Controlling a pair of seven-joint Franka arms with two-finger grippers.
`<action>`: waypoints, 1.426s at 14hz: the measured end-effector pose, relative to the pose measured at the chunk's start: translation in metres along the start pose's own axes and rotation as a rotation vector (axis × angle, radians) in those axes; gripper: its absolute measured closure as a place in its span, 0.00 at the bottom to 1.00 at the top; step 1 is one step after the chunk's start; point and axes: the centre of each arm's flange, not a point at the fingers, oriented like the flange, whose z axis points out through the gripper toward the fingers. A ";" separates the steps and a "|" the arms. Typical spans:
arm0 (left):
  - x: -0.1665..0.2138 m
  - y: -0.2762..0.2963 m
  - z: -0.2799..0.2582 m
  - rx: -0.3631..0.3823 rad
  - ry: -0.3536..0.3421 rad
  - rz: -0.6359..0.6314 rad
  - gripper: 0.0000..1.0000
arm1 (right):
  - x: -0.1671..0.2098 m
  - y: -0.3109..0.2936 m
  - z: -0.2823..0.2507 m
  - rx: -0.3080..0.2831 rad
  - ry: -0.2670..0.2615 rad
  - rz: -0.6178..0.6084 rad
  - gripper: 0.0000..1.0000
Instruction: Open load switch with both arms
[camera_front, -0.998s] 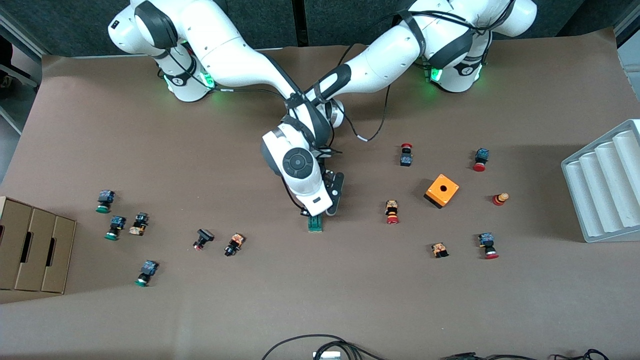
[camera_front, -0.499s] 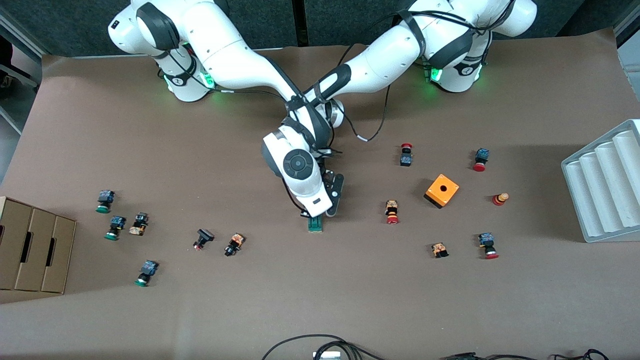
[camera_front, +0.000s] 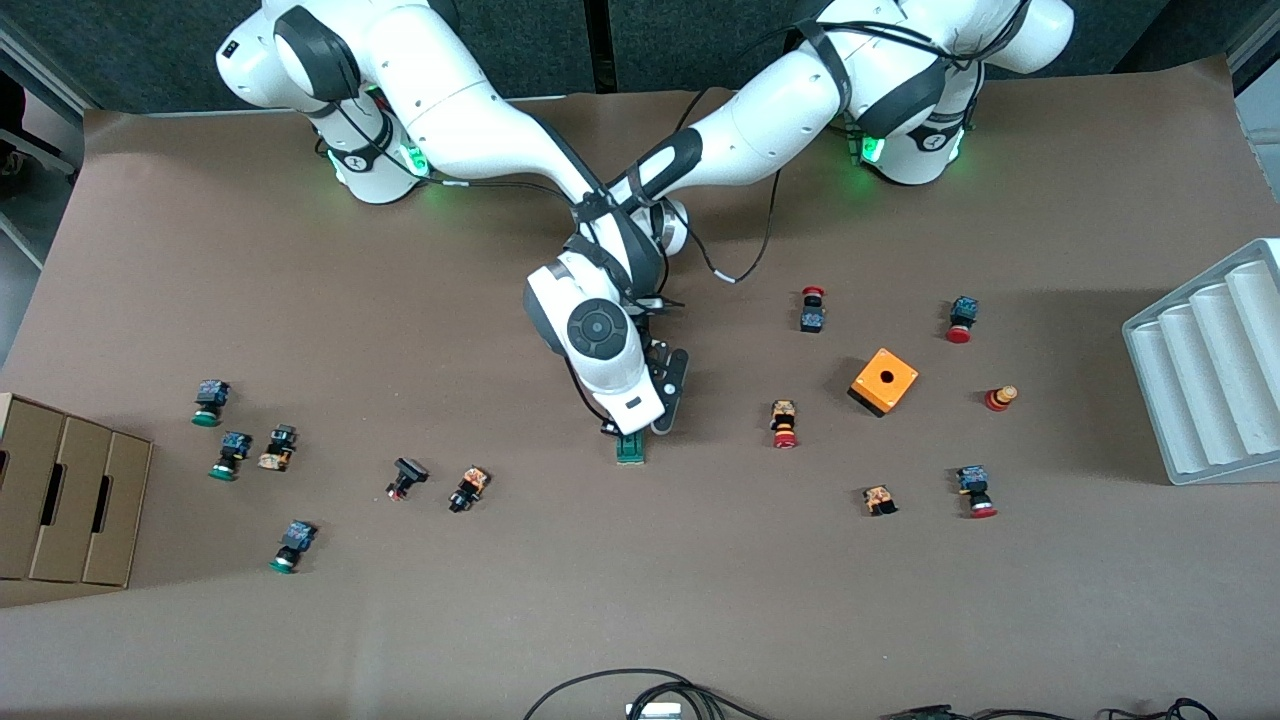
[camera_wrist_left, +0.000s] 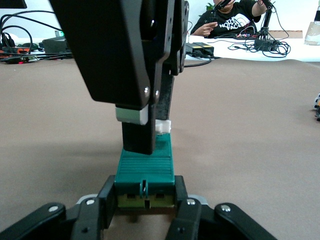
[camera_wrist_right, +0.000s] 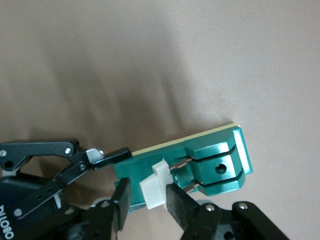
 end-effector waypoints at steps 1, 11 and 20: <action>0.000 0.000 0.000 0.000 0.000 0.000 0.51 | 0.001 -0.001 0.000 -0.001 0.001 0.002 0.59; -0.001 -0.002 0.001 0.003 0.002 0.003 0.39 | 0.005 -0.003 -0.025 -0.004 0.019 0.014 0.20; 0.000 0.003 -0.005 0.037 -0.035 -0.033 0.00 | -0.074 0.073 -0.152 0.071 0.030 0.171 0.00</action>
